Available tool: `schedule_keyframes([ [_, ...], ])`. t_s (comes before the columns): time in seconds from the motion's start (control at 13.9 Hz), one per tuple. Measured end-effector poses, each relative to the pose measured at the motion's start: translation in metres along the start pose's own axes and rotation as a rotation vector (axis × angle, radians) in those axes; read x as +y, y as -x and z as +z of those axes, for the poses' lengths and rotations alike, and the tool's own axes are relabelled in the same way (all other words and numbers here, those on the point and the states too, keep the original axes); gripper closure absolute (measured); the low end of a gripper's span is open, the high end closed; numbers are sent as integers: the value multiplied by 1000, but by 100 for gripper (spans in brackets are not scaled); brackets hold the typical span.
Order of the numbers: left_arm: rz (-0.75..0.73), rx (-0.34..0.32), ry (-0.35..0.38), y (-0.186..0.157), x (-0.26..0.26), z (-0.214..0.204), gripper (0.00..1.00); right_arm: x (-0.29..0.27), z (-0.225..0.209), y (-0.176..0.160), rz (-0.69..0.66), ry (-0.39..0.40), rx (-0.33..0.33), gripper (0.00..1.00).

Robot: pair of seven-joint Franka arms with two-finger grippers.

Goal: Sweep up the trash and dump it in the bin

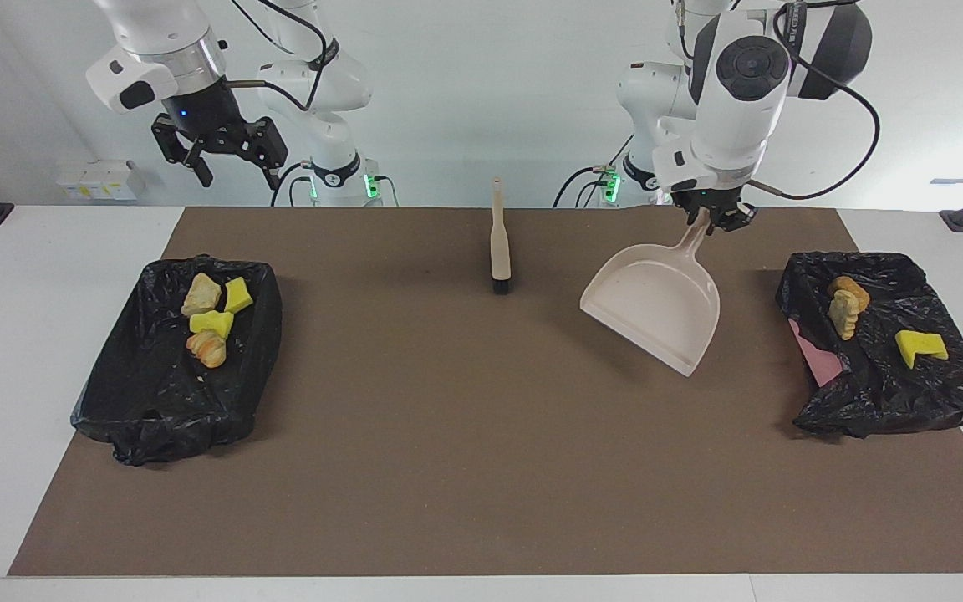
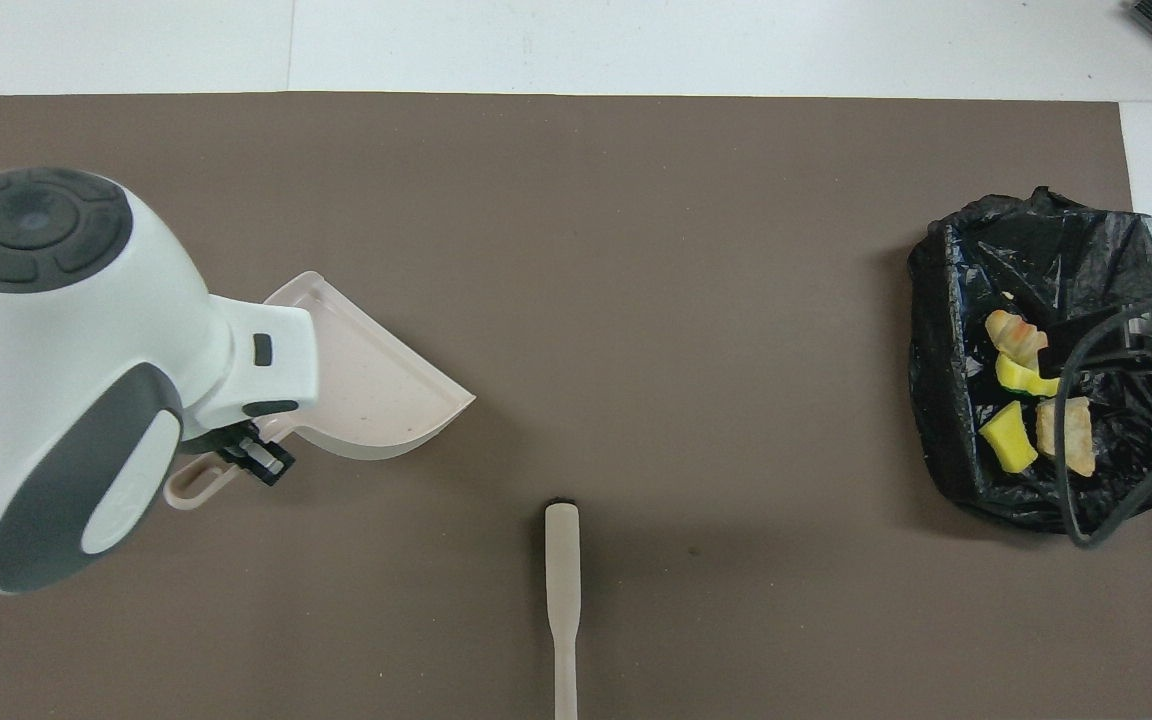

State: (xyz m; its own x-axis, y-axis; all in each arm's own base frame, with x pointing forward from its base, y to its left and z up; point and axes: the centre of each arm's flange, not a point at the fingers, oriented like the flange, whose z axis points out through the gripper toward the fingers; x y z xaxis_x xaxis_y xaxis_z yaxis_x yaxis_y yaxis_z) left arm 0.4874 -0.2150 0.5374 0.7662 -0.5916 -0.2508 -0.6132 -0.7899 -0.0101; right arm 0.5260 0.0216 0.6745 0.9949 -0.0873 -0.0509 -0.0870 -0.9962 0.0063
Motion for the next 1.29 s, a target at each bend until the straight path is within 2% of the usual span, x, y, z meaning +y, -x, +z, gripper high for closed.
schedule_keyframes([
  [0.43, -192, 151, 24, -57, 115, 24, 67, 4, 0, 0, 8, -1, 0, 0],
  [0.65, -295, 232, 45, -92, 165, 50, 67, 7, 0, 0, 14, -1, 0, 0],
  [0.86, -357, 282, 80, -125, 183, 85, 67, 7, 0, 0, 13, -1, 0, 0],
  [1.15, -459, 293, 132, -144, 185, 108, 67, 7, 0, 0, 13, -1, 0, 0],
  [1.29, -483, 296, 147, -144, 184, 107, 50, 7, 0, 0, 13, -1, 0, 0],
])
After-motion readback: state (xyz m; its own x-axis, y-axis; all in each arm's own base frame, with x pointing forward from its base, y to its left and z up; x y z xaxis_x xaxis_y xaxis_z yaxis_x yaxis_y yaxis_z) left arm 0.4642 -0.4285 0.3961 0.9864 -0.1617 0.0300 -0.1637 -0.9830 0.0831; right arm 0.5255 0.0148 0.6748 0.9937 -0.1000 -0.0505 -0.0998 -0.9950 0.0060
